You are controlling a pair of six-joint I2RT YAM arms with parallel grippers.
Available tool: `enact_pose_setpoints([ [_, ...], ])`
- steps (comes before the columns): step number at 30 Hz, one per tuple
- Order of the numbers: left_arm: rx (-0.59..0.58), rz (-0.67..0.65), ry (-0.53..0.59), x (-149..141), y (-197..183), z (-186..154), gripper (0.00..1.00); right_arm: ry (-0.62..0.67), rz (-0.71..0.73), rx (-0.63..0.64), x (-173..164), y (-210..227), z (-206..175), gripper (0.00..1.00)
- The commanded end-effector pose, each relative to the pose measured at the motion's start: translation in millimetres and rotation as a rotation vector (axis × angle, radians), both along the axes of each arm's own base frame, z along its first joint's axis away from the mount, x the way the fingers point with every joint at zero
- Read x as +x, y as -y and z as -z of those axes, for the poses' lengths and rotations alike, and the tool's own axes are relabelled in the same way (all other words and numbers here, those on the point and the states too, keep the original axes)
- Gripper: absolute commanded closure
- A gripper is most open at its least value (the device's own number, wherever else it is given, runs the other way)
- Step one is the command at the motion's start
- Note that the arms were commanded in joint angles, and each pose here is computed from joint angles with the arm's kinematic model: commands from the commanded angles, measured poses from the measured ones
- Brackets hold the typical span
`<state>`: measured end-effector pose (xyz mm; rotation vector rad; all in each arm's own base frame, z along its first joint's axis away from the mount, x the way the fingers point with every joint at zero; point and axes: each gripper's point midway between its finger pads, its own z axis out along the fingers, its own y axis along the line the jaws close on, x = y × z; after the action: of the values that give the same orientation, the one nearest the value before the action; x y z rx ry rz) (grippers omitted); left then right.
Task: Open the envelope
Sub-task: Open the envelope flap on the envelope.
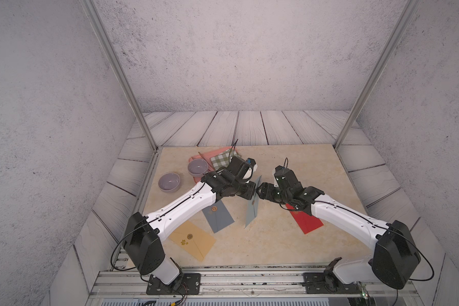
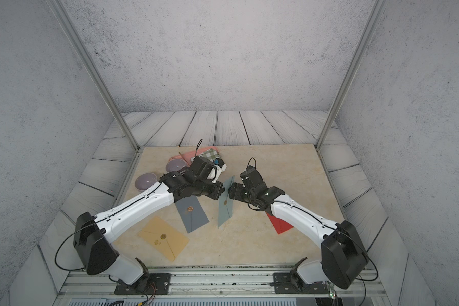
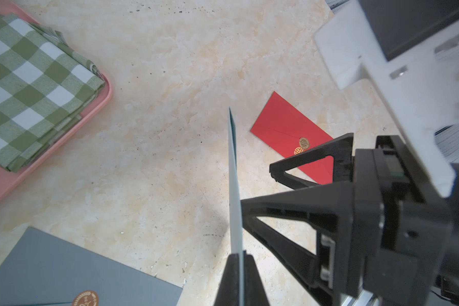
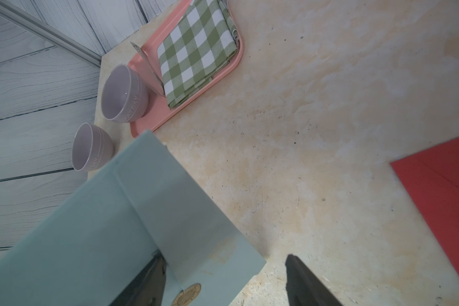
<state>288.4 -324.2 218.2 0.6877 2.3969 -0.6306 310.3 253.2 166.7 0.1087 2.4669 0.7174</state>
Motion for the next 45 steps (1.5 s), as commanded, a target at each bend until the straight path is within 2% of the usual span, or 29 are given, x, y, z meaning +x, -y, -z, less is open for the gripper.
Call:
enact_pose_setpoints([
  [1, -0.021, 0.010, 0.010, -1.9, 5.3, -4.7, 1.00, -0.009, 0.042, -0.031, 3.2, 3.0, -0.3, 0.27],
  [9, -0.022, 0.005, 0.014, -1.7, 4.2, -6.2, 1.00, -0.011, 0.136, -0.155, 5.4, 25.9, 2.8, 0.29],
  [15, -0.024, 0.008, 0.015, -2.0, 5.0, -6.7, 1.00, -0.004, 0.152, -0.176, 5.6, 29.9, 0.2, 0.30],
  [45, -0.062, 0.003, 0.016, -2.7, 8.2, -8.5, 1.00, -0.082, 0.036, -0.113, -2.5, -3.0, 13.3, 0.40],
])
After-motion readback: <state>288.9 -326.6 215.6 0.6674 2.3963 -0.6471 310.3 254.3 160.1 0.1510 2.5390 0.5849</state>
